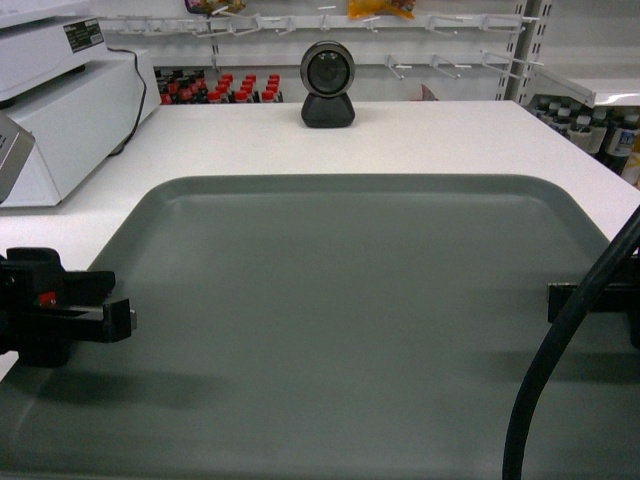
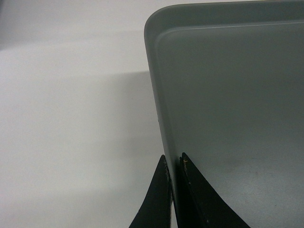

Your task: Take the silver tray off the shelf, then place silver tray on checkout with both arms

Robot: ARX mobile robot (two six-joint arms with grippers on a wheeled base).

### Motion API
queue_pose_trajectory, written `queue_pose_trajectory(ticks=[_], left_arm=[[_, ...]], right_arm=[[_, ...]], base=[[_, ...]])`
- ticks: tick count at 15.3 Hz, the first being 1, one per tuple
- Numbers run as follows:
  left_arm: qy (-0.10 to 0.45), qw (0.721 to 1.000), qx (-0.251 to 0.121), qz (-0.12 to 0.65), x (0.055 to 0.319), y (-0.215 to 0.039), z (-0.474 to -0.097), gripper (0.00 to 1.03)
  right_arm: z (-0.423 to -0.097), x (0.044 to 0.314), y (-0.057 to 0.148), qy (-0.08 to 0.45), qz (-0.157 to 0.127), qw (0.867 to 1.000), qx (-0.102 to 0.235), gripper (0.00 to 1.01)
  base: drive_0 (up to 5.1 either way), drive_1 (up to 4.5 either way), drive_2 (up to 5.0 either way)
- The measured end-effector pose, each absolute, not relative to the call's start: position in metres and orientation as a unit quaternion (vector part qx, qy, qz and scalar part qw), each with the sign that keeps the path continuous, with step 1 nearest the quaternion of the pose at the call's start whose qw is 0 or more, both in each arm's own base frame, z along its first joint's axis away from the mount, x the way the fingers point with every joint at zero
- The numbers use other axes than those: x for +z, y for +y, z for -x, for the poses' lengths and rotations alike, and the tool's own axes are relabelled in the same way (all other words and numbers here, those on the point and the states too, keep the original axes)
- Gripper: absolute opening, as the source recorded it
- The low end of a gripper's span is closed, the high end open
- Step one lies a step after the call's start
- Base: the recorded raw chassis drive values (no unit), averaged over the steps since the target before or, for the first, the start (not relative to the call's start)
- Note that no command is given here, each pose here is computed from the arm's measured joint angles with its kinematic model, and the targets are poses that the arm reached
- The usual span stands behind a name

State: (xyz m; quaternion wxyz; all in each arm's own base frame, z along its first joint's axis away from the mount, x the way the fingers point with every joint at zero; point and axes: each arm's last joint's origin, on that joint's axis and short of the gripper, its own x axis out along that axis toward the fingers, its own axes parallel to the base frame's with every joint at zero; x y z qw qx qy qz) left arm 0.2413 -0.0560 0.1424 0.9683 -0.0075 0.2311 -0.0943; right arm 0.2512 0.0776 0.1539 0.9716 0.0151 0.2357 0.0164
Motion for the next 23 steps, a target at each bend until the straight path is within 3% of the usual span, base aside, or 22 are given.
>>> queue_pose_trajectory(ticks=[6,23], left_arm=[[0.228,0.969,-0.095,0.008,0.1430,-0.0561,-0.2415,0.03],[0.230,0.969,-0.094,0.008,0.1428,-0.0561,-0.2419,0.03]], right_arm=[[-0.2512,0.1541,0.0776,0.235,-0.016,0.972,0.017,0.03],[-0.2517,0.1544,0.0778,0.235,-0.015,0.972,0.017,0.03]], base=[[-0.1,4.04,-4.3],[0.0,0.00,0.0]])
